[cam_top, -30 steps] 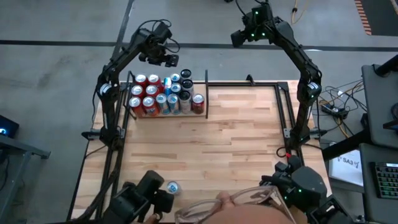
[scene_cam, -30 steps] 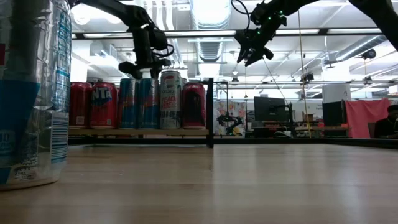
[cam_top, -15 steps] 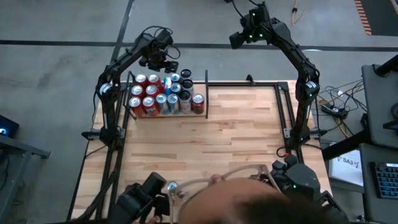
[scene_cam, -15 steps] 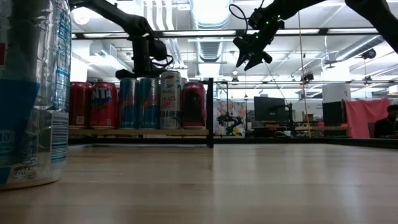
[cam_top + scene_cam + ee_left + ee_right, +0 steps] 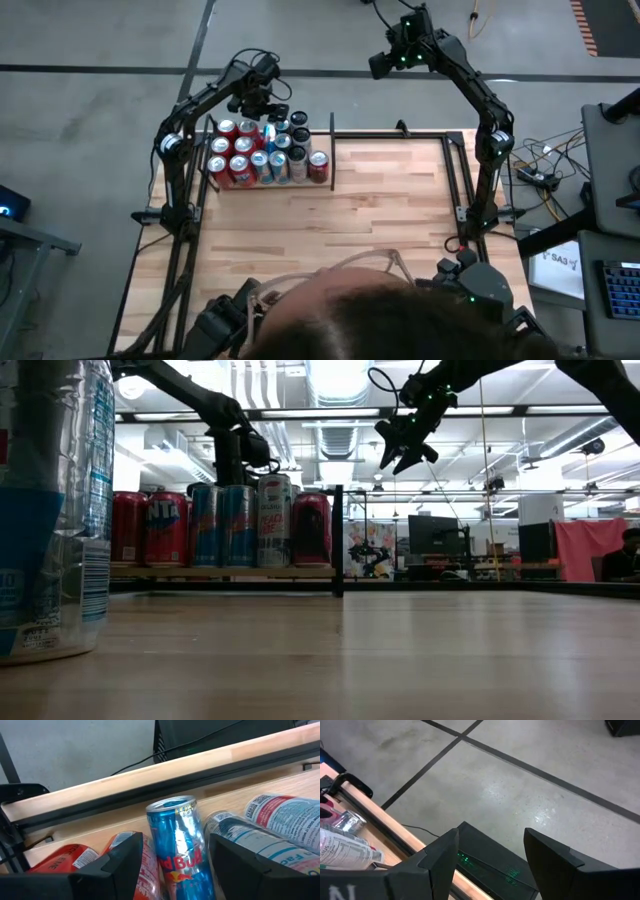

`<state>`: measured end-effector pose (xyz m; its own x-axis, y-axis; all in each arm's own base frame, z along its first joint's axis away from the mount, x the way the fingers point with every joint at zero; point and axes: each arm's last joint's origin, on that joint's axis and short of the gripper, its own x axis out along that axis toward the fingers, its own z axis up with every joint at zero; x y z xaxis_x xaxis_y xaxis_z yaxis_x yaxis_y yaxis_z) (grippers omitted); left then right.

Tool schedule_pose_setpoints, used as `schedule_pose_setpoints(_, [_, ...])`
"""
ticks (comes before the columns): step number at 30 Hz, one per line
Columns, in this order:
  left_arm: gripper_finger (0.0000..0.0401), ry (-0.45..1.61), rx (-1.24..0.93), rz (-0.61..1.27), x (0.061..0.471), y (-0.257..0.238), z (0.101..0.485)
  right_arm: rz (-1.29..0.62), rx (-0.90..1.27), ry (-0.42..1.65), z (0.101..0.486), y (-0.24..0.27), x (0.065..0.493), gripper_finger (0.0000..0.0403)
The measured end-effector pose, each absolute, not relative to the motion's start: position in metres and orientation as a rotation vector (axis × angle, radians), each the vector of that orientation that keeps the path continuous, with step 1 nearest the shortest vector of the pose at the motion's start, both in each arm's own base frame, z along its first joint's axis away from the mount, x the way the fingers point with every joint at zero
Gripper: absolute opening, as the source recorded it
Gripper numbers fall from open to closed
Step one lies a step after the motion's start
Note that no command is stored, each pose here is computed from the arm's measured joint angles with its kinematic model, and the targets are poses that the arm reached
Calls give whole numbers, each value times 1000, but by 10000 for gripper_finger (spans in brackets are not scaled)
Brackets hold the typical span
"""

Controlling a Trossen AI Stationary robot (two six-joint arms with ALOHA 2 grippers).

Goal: Place canned beverage on shelf
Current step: Put the blue soda can on the shelf aligned with the other blue soda can

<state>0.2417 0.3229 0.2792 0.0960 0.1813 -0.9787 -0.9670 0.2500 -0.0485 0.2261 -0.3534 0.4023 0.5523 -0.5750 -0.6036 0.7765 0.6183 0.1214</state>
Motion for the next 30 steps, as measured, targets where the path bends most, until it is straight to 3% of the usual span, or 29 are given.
schedule_pose_setpoints(30, [233,1085,-969,1072,238,327,280,-832,393,553,402,-354,226,212])
